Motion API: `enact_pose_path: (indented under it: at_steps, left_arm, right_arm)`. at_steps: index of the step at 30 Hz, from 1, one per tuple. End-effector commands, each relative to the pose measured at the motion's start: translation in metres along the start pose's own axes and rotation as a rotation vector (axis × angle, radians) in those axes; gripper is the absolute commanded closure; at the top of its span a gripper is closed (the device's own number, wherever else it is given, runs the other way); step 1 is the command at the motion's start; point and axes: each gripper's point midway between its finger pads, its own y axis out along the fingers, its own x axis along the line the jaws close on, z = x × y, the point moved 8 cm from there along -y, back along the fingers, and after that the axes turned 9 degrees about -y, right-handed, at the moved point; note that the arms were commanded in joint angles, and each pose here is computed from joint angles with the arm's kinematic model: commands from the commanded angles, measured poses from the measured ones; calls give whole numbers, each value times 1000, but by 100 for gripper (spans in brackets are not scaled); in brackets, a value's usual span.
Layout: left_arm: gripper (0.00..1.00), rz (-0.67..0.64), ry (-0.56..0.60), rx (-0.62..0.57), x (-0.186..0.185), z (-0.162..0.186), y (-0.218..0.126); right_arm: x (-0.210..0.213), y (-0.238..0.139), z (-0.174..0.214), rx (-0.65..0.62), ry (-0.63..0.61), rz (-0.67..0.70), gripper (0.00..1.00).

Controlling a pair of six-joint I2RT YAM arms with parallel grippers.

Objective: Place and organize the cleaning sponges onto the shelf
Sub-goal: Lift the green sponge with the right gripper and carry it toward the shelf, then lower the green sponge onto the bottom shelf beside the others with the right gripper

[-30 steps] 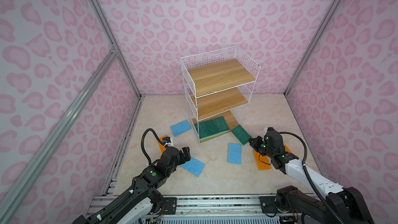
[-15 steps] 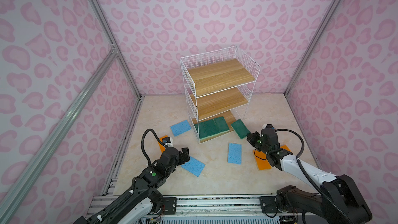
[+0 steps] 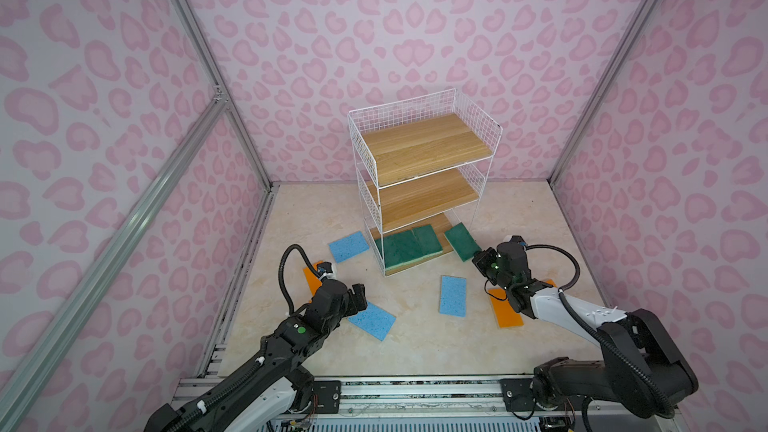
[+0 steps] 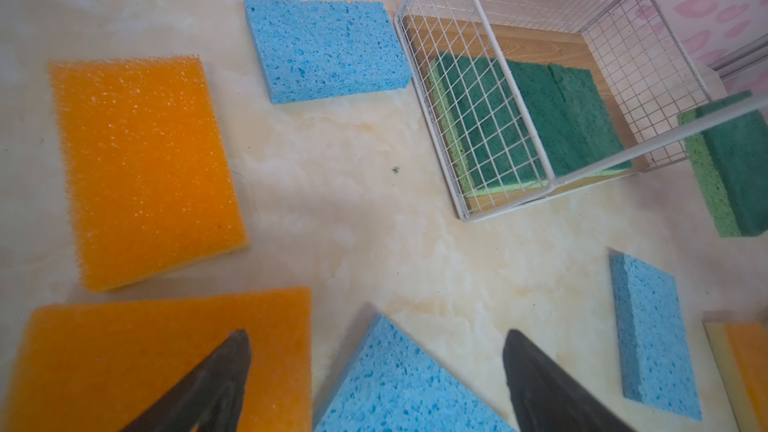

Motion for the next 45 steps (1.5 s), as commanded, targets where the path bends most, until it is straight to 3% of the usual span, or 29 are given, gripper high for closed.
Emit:
enact_pose_path:
  at_steps: [1, 24, 45]
  left_arm:
    - [4, 25, 6, -44, -7, -9, -1]
    - [4, 15, 22, -34, -6, -8, 12]
    - [4, 17, 22, -32, 0, -4, 14]
  right_arm:
    - [5, 5, -9, -78, 23, -12, 100]
    - [1, 34, -13, -170, 87, 37, 100]
    - [26, 50, 3, -125, 106, -40, 100]
